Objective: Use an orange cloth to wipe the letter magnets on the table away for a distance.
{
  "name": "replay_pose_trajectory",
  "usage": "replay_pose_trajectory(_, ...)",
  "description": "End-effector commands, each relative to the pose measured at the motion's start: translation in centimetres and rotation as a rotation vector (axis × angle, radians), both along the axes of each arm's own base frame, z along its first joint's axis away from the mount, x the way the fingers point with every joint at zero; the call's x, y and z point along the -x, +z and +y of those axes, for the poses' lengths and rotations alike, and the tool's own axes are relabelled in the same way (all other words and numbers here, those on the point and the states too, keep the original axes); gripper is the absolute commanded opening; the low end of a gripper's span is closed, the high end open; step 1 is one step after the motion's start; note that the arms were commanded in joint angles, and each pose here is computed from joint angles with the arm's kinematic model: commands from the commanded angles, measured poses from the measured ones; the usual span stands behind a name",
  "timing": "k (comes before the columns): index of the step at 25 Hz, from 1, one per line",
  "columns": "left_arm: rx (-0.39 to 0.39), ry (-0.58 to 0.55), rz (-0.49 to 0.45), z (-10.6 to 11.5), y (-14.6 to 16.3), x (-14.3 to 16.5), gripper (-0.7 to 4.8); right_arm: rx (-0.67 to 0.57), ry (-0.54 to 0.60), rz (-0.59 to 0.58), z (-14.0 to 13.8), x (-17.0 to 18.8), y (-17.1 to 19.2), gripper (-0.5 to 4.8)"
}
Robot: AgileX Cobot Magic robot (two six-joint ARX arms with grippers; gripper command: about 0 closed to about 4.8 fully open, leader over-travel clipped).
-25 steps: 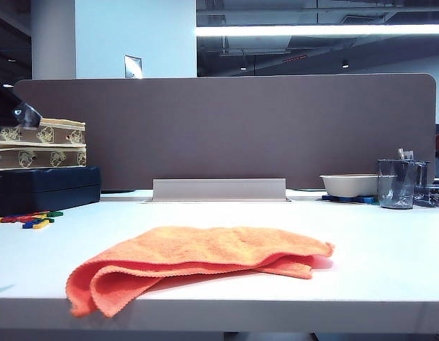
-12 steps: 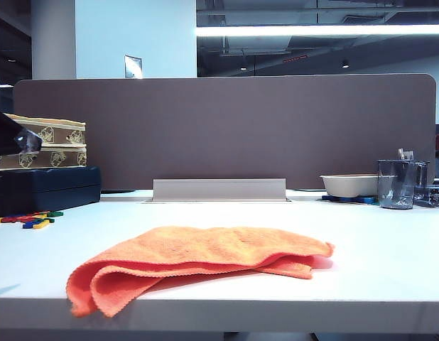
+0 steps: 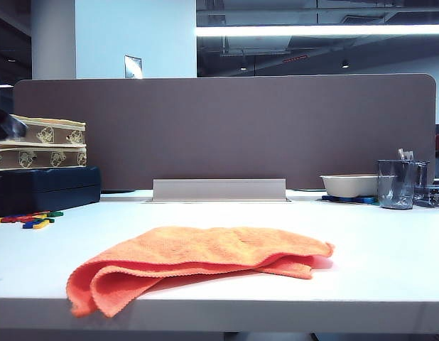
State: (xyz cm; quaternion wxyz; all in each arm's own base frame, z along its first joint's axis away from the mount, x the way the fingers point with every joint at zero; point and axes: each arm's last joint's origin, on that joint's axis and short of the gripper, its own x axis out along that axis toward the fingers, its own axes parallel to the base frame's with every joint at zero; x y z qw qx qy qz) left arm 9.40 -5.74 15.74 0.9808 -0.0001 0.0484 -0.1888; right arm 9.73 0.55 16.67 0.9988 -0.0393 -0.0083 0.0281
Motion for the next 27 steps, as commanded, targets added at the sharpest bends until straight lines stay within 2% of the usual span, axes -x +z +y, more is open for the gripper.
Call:
replay_pose_trajectory(1,-0.002,0.025,0.004,0.5,0.0,0.3,2.78,-0.002,-0.001,-0.011,0.0,0.0,-0.1,-0.05)
replay_pose_trajectory(11,-0.021,0.112,0.018,1.6,-0.4,0.7,2.78,-0.001,-0.002,-0.006,0.0,0.0,-0.1,-0.05)
replay_pose_trajectory(14,-0.028,0.202,0.016,2.1,-0.5,0.5,2.78,-0.001,-0.001,-0.005,0.0,0.0,-0.1,-0.05)
replay_pose_trajectory(15,-0.031,0.266,0.016,2.5,-0.5,0.4,2.78,-0.001,-0.001,-0.005,0.0,0.0,-0.1,-0.05)
replay_pose_trajectory(22,-0.027,0.436,0.017,4.0,-0.4,0.0,2.78,-0.001,-0.001,-0.005,0.0,0.0,-0.1,-0.05)
replay_pose_trajectory(24,-0.018,0.528,0.019,4.9,-0.4,-0.1,2.78,-0.001,-0.001,-0.005,0.0,0.0,-0.1,-0.05)
replay_pose_trajectory(27,0.004,0.591,0.021,5.5,-0.4,-0.2,2.78,-0.001,-0.001,-0.005,0.0,0.0,-0.1,-0.05)
